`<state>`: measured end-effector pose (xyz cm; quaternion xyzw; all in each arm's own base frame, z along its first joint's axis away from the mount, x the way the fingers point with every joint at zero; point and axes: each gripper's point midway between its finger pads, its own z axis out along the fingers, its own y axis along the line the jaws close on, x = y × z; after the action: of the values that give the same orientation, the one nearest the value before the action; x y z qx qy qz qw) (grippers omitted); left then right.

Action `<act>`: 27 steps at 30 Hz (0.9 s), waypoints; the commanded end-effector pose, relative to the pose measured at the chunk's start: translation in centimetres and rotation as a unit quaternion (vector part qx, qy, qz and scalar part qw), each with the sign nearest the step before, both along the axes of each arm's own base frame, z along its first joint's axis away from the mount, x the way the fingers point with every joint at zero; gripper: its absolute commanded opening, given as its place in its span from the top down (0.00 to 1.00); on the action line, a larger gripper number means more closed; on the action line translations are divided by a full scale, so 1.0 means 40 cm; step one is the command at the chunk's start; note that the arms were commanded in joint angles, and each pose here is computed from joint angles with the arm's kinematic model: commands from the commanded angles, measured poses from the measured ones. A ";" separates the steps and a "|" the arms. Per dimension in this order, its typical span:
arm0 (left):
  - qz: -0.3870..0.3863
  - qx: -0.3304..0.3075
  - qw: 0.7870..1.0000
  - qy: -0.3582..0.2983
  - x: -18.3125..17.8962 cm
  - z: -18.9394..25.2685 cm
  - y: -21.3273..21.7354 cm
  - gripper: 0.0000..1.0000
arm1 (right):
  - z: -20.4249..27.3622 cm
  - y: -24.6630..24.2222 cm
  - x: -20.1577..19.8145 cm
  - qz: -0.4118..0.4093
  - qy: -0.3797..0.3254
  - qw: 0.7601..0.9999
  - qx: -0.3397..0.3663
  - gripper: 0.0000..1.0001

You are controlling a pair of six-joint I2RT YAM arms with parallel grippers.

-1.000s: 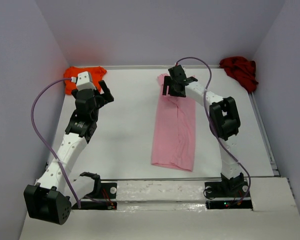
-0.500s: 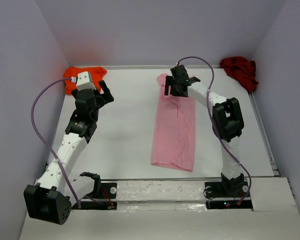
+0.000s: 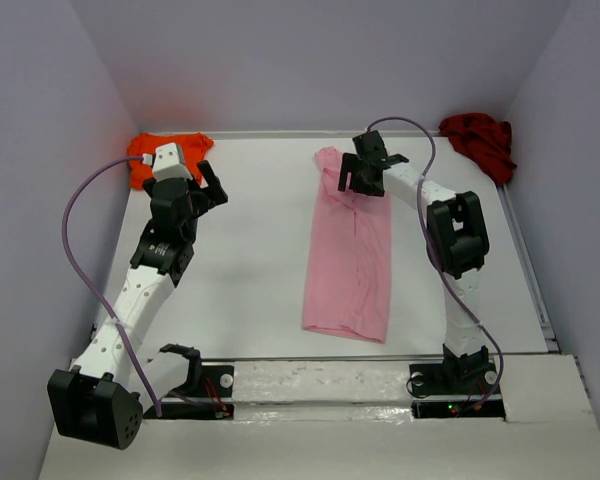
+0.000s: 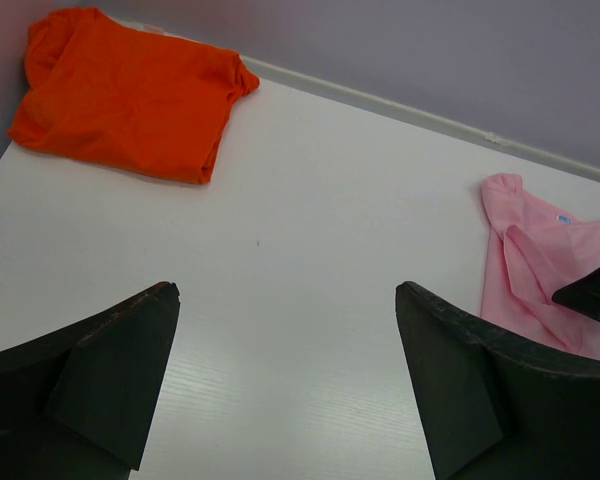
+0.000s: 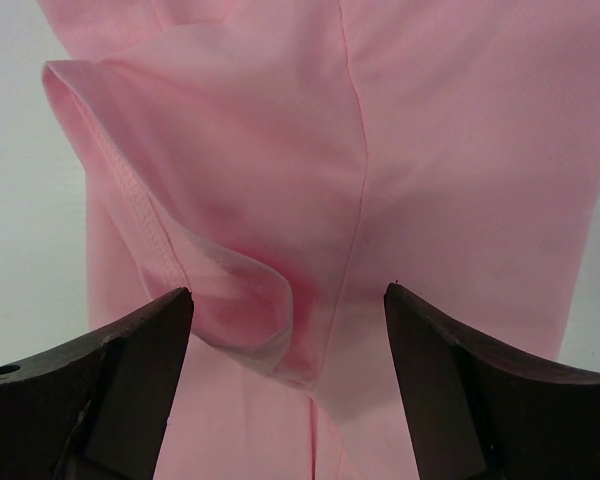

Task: Fold and stack the t-shirts
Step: Fold the tshirt

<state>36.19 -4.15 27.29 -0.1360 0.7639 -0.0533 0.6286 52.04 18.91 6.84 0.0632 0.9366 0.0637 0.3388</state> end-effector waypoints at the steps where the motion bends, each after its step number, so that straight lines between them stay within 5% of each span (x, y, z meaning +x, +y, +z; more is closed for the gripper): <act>1: 0.003 -0.009 0.999 -0.042 -0.001 0.076 0.006 0.01 | 0.009 0.034 0.036 0.010 -0.015 0.999 0.034 0.17; 27: 0.004 -0.009 0.999 -0.042 0.001 0.077 0.008 0.01 | 0.091 0.028 0.031 0.020 -0.042 0.998 0.033 0.18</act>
<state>36.19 -4.14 27.29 -0.1360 0.7639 -0.0534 0.6286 51.89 20.19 4.88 0.0526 0.9421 0.0916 0.3182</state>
